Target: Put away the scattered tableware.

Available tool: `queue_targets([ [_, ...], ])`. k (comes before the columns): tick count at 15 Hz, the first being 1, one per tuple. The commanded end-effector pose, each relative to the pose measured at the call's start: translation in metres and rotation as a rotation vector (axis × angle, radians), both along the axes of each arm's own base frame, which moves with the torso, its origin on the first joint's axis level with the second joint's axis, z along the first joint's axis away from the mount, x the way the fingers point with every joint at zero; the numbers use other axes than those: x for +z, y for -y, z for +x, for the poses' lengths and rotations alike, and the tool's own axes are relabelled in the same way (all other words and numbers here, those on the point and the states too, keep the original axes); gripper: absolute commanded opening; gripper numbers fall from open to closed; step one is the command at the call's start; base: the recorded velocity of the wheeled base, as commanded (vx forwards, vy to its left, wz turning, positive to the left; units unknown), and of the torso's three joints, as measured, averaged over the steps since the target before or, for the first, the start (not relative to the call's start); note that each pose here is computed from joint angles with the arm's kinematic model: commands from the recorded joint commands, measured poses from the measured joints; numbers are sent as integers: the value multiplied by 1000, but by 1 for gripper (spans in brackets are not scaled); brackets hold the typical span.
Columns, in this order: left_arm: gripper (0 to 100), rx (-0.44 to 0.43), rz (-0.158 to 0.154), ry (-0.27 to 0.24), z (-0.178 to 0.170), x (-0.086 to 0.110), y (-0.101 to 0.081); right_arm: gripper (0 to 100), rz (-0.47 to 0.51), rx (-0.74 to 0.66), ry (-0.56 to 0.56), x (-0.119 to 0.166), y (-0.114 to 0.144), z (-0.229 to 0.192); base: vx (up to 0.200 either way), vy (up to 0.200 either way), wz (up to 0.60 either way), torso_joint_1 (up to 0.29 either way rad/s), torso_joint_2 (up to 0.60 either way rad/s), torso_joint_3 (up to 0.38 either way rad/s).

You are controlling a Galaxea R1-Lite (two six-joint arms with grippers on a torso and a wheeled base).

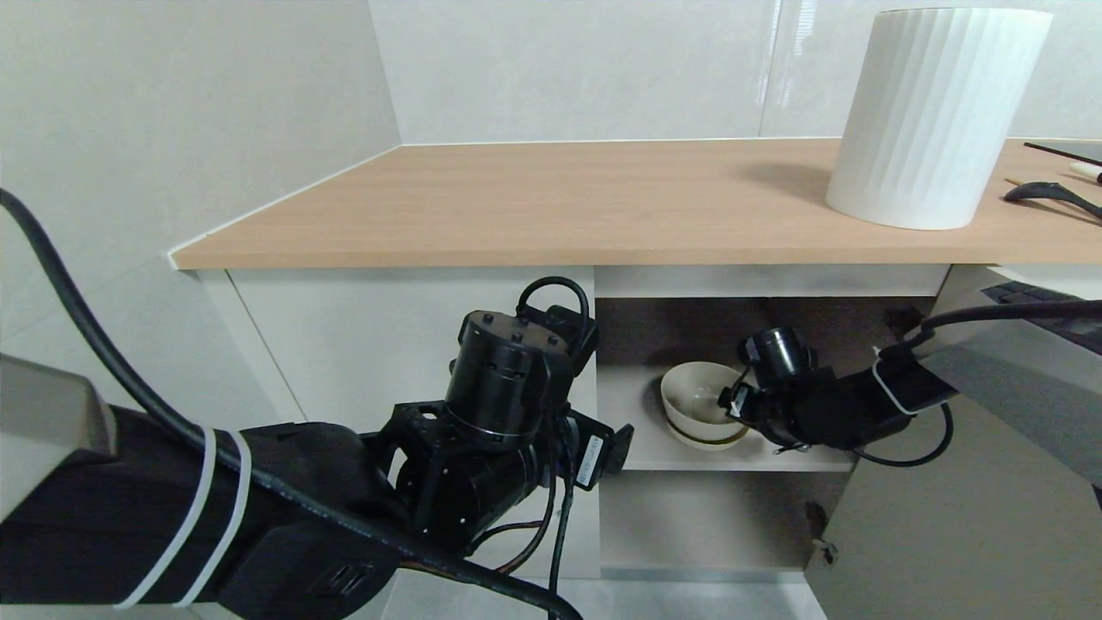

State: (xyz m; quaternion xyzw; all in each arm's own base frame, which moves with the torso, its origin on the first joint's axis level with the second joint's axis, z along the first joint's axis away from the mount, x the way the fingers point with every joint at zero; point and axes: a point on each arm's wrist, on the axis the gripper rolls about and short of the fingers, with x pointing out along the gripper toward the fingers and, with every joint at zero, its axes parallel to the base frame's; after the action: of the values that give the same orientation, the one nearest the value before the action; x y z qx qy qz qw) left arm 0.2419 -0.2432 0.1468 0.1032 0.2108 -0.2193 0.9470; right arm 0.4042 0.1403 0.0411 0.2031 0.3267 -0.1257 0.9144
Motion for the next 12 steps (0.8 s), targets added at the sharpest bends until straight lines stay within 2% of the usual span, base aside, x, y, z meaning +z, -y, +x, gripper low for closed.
queue_targets([
  [1, 100, 1, 0, -1, 0, 0, 0, 100, 1, -1, 3, 2, 0, -1, 0, 0, 0, 0, 0, 0],
  [3, 100, 7, 1, 0, 0, -1, 0, 100, -8, 9, -5, 16, 2, -11, 0, 0, 0, 0, 0, 0],
  [5, 100, 50, 24, 14, -1, -1, -3, 100, -11, 56, -14, 44, -6, -39, 0, 0, 0, 0, 0, 0],
  [6, 100, 50, 24, 14, -1, -1, -3, 100, -11, 56, -14, 44, -6, -39, 0, 0, 0, 0, 0, 0],
  [7, 100, 82, 60, 7, -12, -6, -15, 100, -13, 180, 4, 84, -14, -87, 0, 0, 0, 0, 0, 0],
  [8, 100, 73, 65, 6, -22, -5, -21, 100, -22, 215, -2, 91, -10, -104, 0, 0, 0, 0, 0, 0],
  [10, 100, 71, 50, 17, -29, 2, -27, 100, -29, 260, -26, 92, -3, -129, 0, 0, 0, 0, 0, 0],
  [11, 100, 62, 56, 15, -32, 0, -26, 100, -15, 306, -94, 79, 2, -147, 0, 0, 0, 0, 0, 0],
  [12, 100, 52, 62, 9, -33, -2, -23, 100, -4, 326, -113, 75, 1, -149, 0, 0, 0, 0, 0, 0],
])
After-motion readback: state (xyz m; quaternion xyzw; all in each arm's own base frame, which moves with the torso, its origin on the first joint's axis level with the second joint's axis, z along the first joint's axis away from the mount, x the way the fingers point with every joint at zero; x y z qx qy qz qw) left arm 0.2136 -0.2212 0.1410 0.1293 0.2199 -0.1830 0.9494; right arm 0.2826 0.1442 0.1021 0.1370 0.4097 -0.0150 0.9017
